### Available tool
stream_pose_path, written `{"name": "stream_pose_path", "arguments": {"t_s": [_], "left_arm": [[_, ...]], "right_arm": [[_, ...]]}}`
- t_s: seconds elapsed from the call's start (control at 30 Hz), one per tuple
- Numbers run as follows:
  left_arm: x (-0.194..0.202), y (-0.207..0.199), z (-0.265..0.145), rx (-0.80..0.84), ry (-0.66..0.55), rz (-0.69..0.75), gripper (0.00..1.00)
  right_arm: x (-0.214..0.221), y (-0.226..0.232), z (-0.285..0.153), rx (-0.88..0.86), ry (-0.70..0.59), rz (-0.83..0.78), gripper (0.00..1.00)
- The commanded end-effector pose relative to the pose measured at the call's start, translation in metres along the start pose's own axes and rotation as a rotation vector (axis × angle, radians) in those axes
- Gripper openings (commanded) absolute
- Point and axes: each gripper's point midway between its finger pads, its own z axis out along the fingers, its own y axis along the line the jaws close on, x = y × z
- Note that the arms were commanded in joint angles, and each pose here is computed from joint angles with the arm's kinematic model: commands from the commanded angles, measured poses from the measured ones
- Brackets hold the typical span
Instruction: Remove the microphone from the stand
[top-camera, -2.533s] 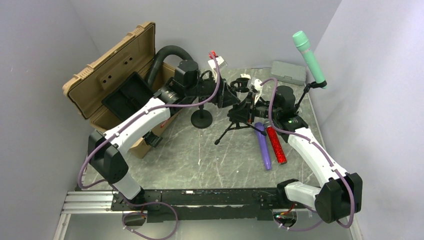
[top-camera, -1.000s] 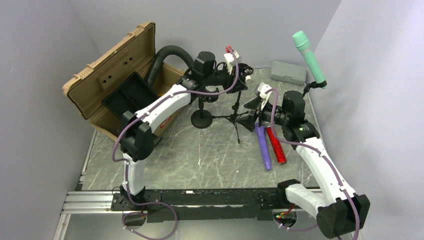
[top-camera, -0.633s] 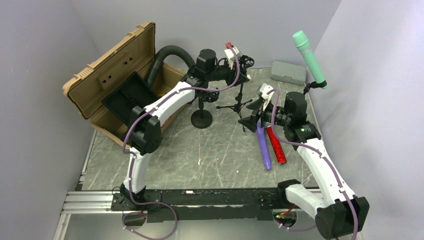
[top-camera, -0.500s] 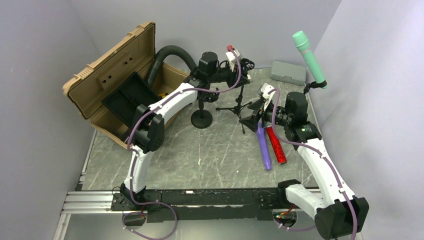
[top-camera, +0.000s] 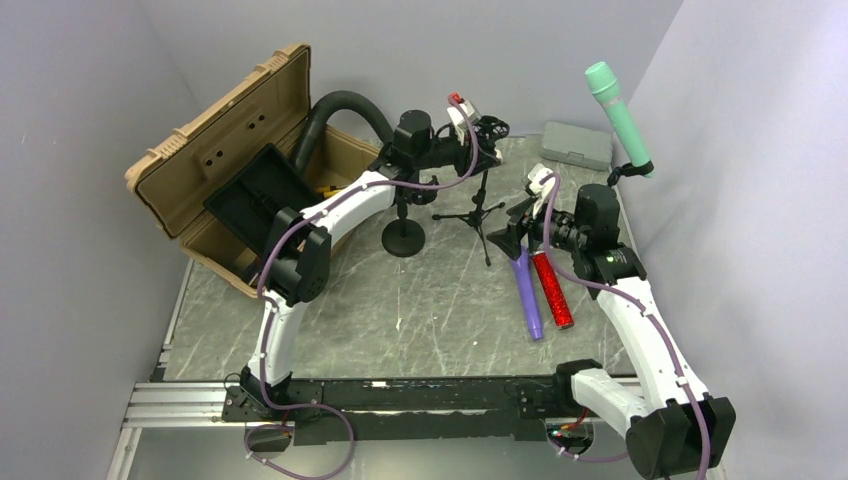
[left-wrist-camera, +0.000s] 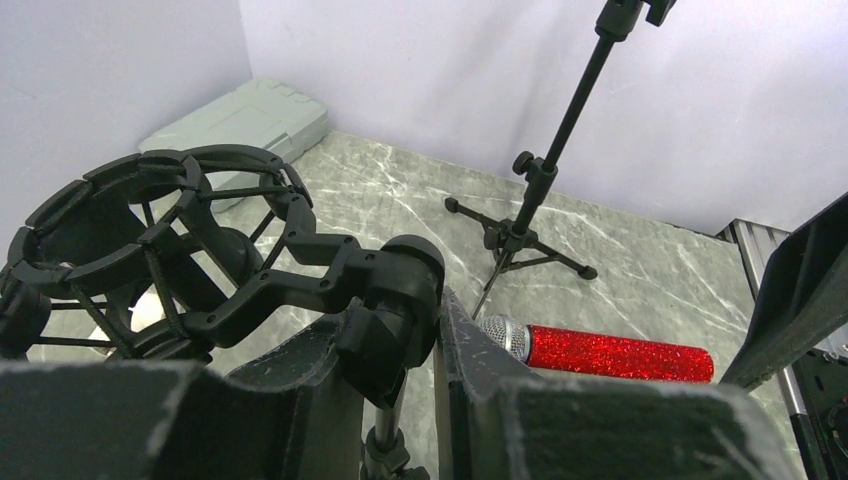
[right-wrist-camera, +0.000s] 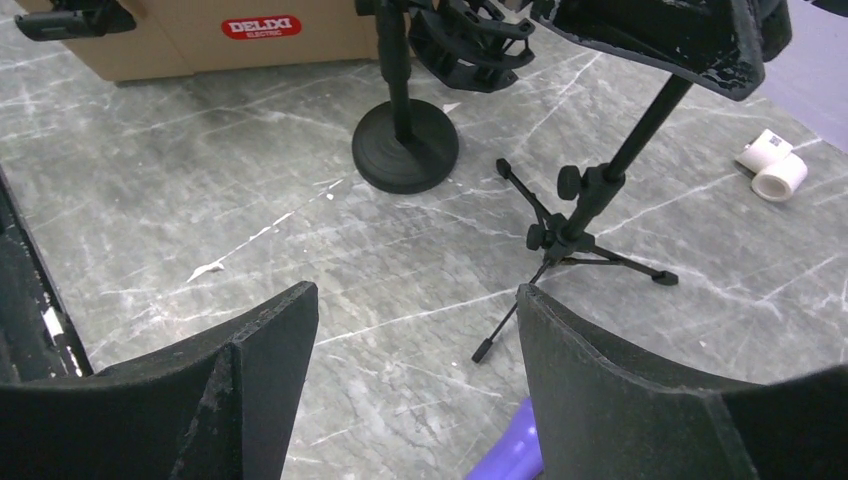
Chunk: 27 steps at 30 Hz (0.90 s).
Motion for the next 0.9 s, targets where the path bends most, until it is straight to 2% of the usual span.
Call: {"name": "stream_pose_path", "arguments": {"t_s": [0.0, 0.1, 0.2, 0.3, 0.47, 0.87], "left_arm": [[0.077, 0.023, -0.006, -0.101, 0.15, -0.134, 0.0], [0.088, 0.03, -0.011, -0.16, 0.178, -0.16, 0.04], [0.094, 0.034, -0.014, -0.198, 0.198, -0.181, 0.24], [0.097, 0.034, -0.018, -0.217, 0.209, -0.193, 0.37], [0.094, 0.029, -0.02, -0.208, 0.214, -0.184, 0.45], [0.096, 0.011, -0.022, -0.171, 0.239, -0.172, 0.84]], "right_arm": [[-0.015, -0.009, -0.006, 0.048, -0.028, -0.038, 0.74], [-0.015, -0.009, -0.005, 0.045, -0.029, -0.033, 0.74], [-0.014, -0.009, -0.004, 0.04, -0.029, -0.027, 0.74], [-0.013, -0.009, -0.003, 0.035, -0.029, -0.023, 0.74], [-0.011, -0.009, -0.003, 0.034, -0.032, -0.018, 0.74], [-0.006, -0.009, -0.005, 0.041, -0.037, -0.017, 0.75]]}}
